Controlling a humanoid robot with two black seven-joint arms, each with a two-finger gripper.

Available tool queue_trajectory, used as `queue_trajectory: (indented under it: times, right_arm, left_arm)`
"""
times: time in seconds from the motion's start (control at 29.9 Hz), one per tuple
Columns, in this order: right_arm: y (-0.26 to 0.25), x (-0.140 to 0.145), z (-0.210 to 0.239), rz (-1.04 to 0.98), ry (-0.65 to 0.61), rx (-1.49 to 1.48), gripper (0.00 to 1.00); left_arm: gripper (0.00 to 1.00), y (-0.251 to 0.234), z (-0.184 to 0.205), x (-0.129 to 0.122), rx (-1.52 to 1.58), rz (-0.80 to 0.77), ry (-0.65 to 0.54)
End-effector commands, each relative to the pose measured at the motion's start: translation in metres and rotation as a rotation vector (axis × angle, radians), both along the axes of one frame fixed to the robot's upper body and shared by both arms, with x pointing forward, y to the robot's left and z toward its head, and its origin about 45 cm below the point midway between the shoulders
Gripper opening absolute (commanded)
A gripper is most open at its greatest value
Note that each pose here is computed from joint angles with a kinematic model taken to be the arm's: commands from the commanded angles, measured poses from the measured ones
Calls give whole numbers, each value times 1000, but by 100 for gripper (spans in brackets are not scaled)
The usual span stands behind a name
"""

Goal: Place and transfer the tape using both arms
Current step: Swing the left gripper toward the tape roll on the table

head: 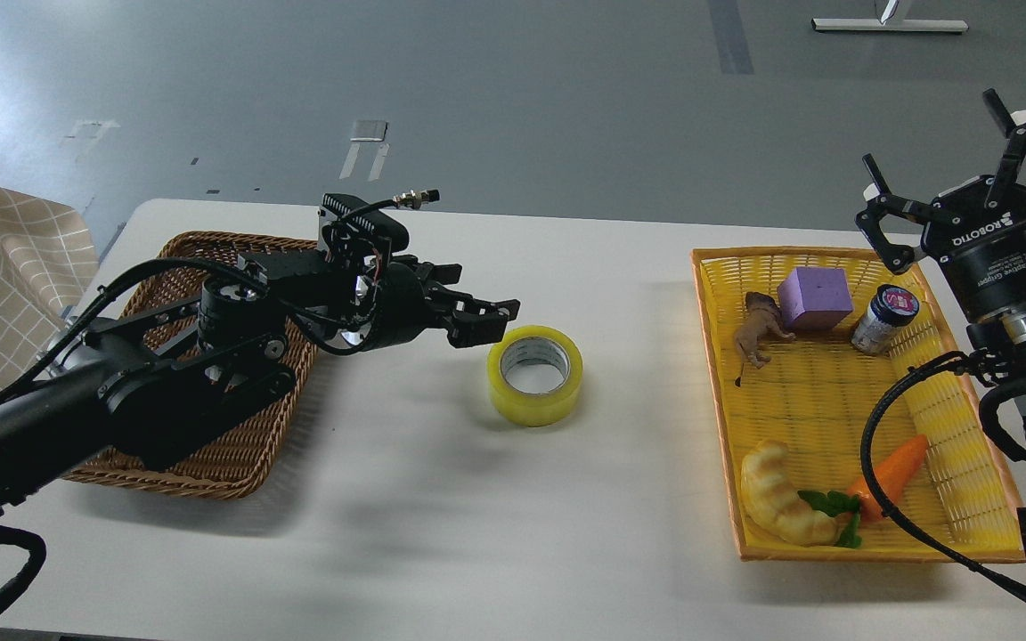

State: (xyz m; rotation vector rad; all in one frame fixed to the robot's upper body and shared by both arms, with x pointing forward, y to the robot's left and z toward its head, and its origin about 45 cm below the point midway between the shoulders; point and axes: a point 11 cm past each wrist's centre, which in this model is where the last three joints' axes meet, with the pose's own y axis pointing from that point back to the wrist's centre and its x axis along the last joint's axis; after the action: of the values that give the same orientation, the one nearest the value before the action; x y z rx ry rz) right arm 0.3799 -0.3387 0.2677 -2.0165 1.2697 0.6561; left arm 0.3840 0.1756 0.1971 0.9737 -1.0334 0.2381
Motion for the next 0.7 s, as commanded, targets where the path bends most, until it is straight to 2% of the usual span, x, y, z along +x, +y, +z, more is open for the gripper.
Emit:
queue_trajectory:
  times: [0.0,0.27,0.6,0.67]
  right_arm:
    - [-1,-2,-3,-4,6,1,100]
    - [-2,-3,-5,-6,11,3,100]
    - [-3,-3,-5,-8,12,3,100]
    - [-3,-3,-6,-9,13,3,100]
  left_arm:
    - [98,3,-9,4,51,36,-10]
    - [98,-22,-7,5,61,45,-32]
    - [97,-45,-29,-15,88,-32,14]
    - [94,-44,-31,-15,93,-28,17]
